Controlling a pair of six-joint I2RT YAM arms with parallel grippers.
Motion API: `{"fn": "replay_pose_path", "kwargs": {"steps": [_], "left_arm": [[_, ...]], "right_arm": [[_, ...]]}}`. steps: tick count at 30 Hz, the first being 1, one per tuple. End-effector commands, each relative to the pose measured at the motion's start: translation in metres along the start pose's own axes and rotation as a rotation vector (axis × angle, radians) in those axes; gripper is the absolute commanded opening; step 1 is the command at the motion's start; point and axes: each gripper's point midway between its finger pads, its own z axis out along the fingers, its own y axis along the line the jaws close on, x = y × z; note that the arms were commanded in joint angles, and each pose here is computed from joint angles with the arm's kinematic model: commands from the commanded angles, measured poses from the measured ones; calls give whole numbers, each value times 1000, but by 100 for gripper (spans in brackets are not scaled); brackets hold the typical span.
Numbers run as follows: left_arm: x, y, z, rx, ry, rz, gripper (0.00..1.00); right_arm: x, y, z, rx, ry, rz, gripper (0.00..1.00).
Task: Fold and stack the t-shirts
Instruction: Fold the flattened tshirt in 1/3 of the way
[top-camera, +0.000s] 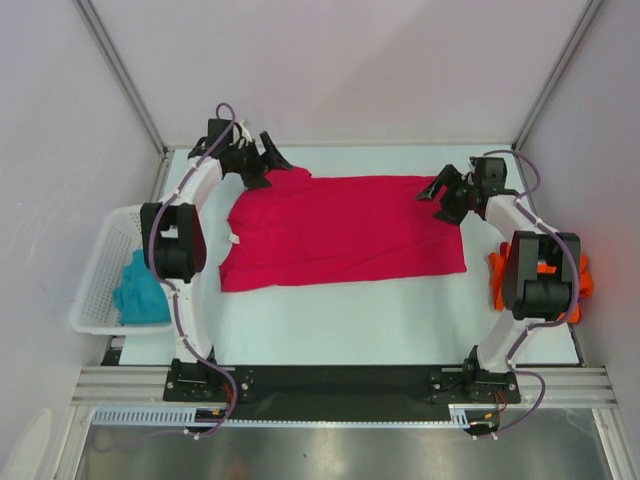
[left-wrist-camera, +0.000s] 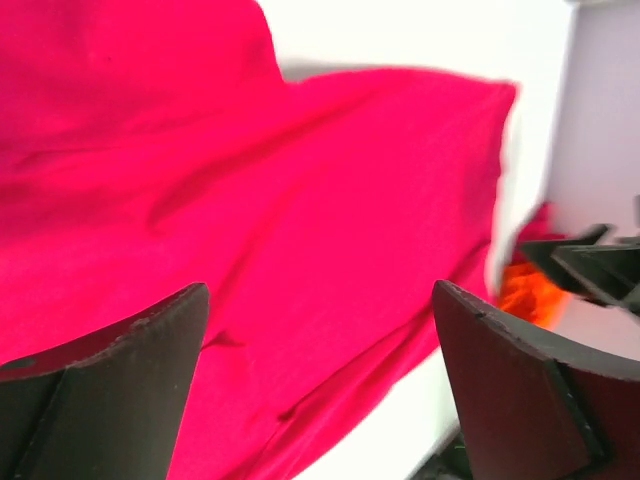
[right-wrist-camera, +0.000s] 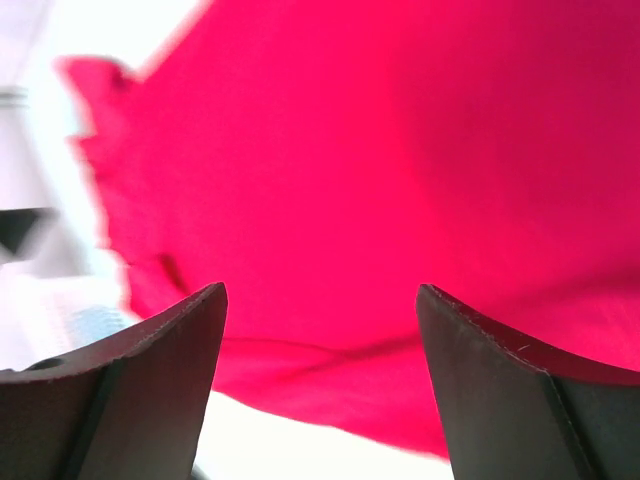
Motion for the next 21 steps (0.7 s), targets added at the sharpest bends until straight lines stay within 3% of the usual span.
{"fn": "replay_pose_path", "kwargs": {"steps": [1,3,4,7,9,12,21], "left_arm": [[-28,4,3,147,-25,-124,99],[-41,11,5,96,-51,-86,100],[-40,16,5,75,-40,-100,100],[-38,28,7,19,-31,-124,99],[-35,34,3,-25,-29,-99,99],[-18,43,-17,-151,-11,-64,100],[69,39,-102,-551,30,192,99]], "right_arm": [[-45,32,6,-314,-65,61,82],[-46,35,9,-391,-35,154,81],[-59,43,5,-455,-83,136,81],[-62,41,2,-487,-82,194,80],[-62,42,5,-421,-111,76,80],[-39,32,4,-279,-75,25,81],[32,10,-59,65,-103,-130,84]]}}
